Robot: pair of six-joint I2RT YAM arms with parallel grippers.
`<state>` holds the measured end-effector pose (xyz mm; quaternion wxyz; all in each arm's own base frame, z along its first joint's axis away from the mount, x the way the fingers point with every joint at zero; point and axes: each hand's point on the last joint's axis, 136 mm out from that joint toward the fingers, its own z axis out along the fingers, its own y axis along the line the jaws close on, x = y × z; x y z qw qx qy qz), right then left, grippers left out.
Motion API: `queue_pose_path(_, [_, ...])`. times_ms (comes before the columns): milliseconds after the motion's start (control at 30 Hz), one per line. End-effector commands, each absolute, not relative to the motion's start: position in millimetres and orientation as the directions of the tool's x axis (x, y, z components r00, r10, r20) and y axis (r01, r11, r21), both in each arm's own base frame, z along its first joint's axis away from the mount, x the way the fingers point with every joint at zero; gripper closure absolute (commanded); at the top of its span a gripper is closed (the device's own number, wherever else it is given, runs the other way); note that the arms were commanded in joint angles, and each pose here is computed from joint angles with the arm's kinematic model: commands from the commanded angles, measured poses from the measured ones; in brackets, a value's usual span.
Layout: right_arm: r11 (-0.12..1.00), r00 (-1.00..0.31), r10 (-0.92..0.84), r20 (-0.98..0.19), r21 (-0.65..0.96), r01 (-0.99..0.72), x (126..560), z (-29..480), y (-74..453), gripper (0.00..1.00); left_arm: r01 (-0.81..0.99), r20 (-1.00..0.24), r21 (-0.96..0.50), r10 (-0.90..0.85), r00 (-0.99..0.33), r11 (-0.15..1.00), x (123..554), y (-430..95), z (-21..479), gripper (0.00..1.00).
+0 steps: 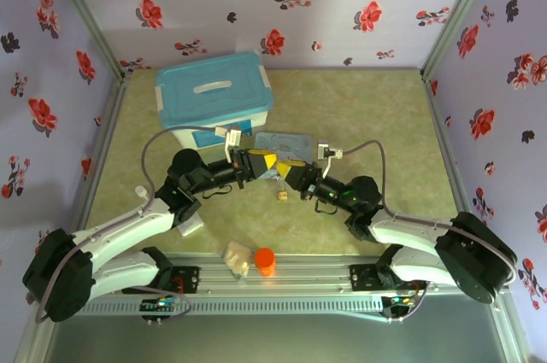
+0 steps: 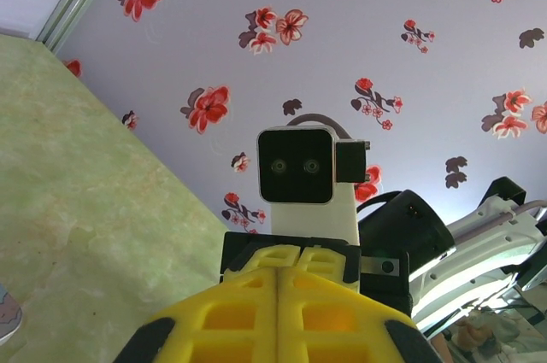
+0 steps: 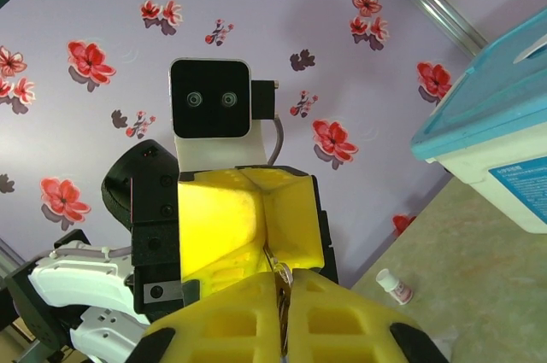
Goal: Unlock the padlock with the key
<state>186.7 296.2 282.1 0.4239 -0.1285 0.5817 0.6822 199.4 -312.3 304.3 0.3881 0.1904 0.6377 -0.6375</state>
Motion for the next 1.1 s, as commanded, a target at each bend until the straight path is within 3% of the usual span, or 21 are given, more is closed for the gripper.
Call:
queue_pose_path(0, [-0.014,-0.576,0.456,-0.678,0.642,-0.766,179.0,302.3,294.0,0.98,0.758,-0.747,-0.648,-0.259,-0.612,0.080,197.3,-312.5,312.7,1.00])
queue_pose_path(67, [-0.011,-0.577,0.458,-0.677,0.644,-0.765,178.4,300.5,292.3,1.00,0.758,-0.748,-0.647,-0.263,-0.609,0.084,198.1,-311.2,313.1,0.99])
queue_pose_path(133, [0.003,-0.578,0.458,-0.676,0.651,-0.759,179.3,296.3,291.0,1.00,0.750,-0.747,-0.651,-0.276,-0.605,0.117,203.0,-307.3,311.3,0.69])
queue_pose_path(200, [0.035,-0.578,0.454,-0.678,0.662,-0.749,182.1,289.1,289.6,1.00,0.740,-0.750,-0.651,-0.297,-0.591,0.169,208.8,-300.5,311.1,0.57])
queue_pose_path(300, [0.142,-0.593,0.426,-0.684,0.698,-0.702,192.7,265.7,288.8,1.00,0.693,-0.751,-0.657,-0.342,-0.565,0.296,221.8,-284.5,309.7,0.17])
queue_pose_path(500, [0.430,-0.621,0.357,-0.697,0.713,-0.553,216.5,212.8,273.4,1.00,0.524,-0.789,-0.546,-0.192,-0.583,0.654,242.4,-260.1,260.9,0.19])
queue_pose_path(700, [0.776,-0.645,0.346,-0.681,0.594,-0.210,235.3,146.1,207.8,1.00,0.470,-0.772,-0.455,-0.073,-0.631,0.757,243.0,-273.7,212.6,0.25])
queue_pose_path(1067, [0.838,-0.640,0.339,-0.689,0.530,-0.127,219.5,116.3,166.5,1.00,0.415,-0.654,-0.327,0.113,-0.748,0.849,246.1,-320.3,108.3,0.25])
